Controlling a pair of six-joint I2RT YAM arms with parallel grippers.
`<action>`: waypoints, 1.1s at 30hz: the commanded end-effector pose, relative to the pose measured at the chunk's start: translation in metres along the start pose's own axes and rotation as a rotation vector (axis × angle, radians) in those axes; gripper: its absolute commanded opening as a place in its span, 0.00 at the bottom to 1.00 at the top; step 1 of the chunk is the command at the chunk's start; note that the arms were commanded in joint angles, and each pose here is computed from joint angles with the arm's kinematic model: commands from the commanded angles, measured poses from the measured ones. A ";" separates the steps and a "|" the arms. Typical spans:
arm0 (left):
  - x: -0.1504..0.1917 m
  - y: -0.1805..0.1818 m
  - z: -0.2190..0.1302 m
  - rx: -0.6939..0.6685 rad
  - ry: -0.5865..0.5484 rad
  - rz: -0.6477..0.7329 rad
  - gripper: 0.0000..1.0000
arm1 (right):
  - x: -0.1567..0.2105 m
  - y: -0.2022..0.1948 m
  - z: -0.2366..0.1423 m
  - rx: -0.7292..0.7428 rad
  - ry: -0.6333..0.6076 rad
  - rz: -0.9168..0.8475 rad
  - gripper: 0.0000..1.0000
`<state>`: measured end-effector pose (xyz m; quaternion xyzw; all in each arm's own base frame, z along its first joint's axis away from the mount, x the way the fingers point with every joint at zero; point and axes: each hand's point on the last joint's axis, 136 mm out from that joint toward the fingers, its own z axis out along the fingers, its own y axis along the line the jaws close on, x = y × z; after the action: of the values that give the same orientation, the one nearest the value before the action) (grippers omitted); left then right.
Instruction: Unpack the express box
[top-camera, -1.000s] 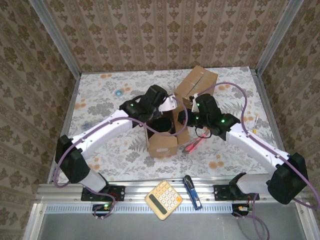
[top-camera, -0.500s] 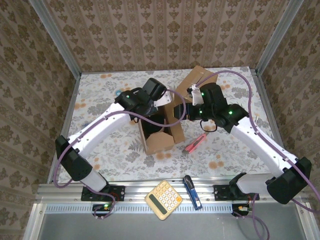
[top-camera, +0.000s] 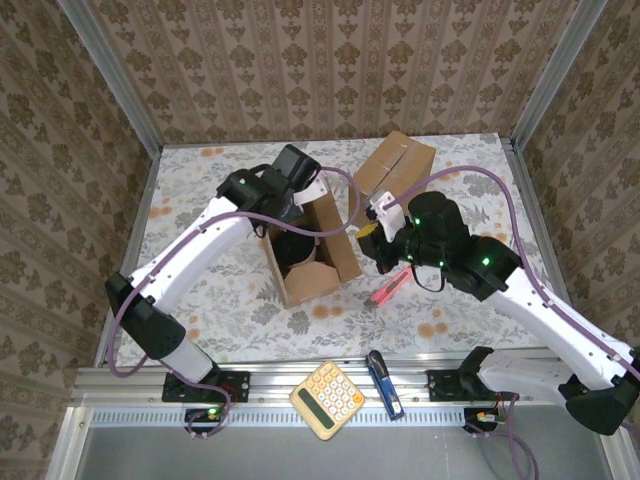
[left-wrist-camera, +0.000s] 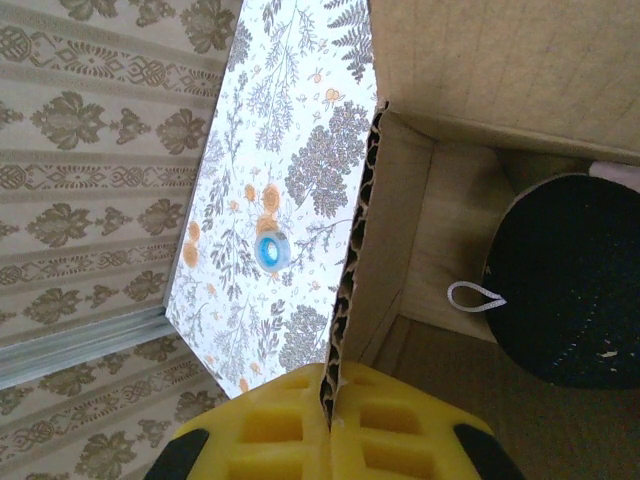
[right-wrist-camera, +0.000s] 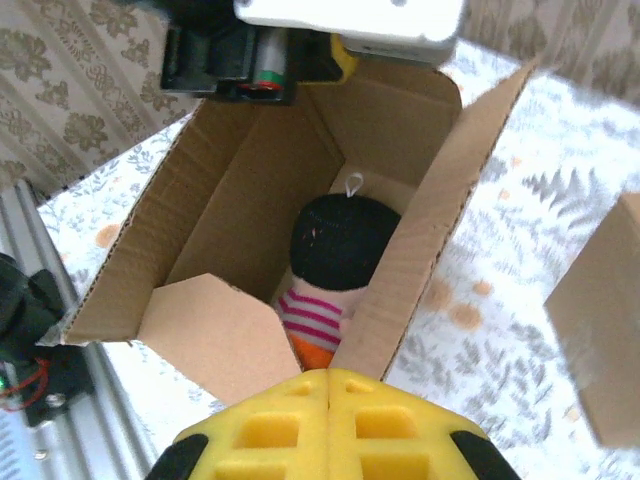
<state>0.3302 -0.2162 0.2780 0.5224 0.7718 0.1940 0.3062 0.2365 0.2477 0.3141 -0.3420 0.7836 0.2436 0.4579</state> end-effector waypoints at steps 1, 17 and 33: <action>0.003 0.005 -0.004 0.010 0.014 -0.044 0.00 | -0.011 0.001 0.007 0.059 -0.082 -0.204 0.00; 0.007 0.008 -0.009 0.054 0.009 -0.093 0.00 | -0.009 0.028 0.091 0.145 -0.066 -0.624 0.00; 0.008 0.008 -0.011 0.060 0.016 -0.103 0.00 | 0.022 0.016 0.175 0.138 0.036 -0.536 0.00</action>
<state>0.3272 -0.2025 0.2830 0.4961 0.8006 0.1676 0.2913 0.2960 0.3683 0.2037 -0.5439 0.6772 0.0465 0.4933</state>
